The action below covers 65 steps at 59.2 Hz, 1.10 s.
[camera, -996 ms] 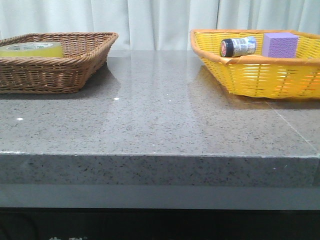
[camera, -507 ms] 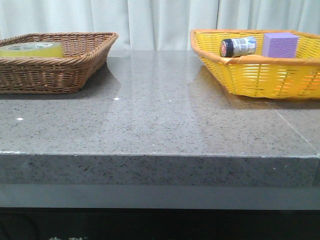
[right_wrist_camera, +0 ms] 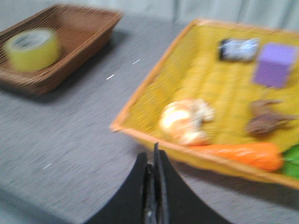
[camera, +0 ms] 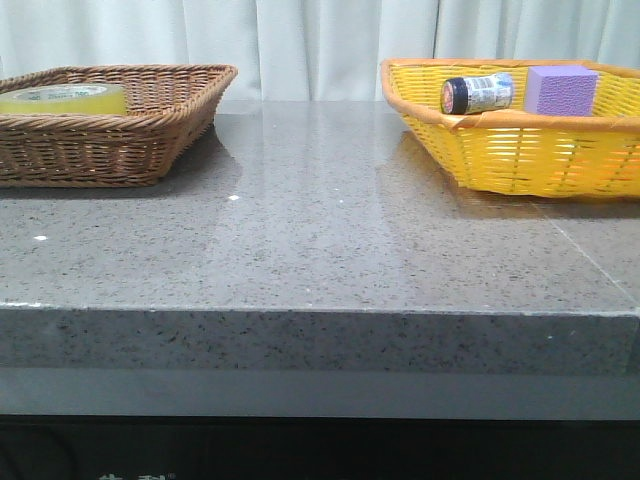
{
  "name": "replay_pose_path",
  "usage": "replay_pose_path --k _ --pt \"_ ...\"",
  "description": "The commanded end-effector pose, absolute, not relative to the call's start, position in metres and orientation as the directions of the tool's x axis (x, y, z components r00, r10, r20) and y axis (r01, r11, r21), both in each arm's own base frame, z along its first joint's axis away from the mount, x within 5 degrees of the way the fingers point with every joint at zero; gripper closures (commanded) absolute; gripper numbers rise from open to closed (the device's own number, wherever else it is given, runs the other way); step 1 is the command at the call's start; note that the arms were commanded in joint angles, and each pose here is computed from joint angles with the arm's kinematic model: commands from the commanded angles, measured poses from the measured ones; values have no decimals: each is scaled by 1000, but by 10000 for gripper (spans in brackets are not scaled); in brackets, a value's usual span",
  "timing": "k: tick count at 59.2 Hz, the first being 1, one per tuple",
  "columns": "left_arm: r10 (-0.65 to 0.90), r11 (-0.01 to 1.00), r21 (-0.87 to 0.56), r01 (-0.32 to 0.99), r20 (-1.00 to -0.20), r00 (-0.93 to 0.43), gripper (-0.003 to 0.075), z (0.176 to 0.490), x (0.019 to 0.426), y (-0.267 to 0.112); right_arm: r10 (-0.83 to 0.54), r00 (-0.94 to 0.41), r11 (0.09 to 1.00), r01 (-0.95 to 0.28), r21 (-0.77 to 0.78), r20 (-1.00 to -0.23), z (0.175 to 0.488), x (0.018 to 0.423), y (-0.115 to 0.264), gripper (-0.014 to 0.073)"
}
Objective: Transfer tape with both arms
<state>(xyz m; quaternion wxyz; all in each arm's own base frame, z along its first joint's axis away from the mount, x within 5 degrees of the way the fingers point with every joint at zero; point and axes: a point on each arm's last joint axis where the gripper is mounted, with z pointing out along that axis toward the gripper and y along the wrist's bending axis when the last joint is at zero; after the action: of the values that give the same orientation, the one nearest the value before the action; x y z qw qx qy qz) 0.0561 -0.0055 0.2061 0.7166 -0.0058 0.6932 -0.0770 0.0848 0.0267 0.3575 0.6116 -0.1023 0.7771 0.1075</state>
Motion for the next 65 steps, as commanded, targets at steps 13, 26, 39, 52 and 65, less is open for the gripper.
replay_pose_path --k 13,26,39,52,65 --pt "-138 985 -128 112 -986 89 740 202 56 -6 20 86 993 -117 10 -996 310 59 8 664" --pt "-138 985 -128 112 -986 89 740 202 56 -6 17 96 999 -44 13 -995 253 52 3 664" --pt "-138 985 -128 112 -987 87 740 202 56 -6 18 148 1000 -7 17 -989 216 53 0 664" --pt "-138 985 -128 112 -987 87 740 202 56 -6 19 177 1000 -3 19 -984 220 52 0 664" --pt "-138 985 -128 112 -987 87 740 202 56 -6 19 177 1000 -3 19 -984 220 52 0 664"
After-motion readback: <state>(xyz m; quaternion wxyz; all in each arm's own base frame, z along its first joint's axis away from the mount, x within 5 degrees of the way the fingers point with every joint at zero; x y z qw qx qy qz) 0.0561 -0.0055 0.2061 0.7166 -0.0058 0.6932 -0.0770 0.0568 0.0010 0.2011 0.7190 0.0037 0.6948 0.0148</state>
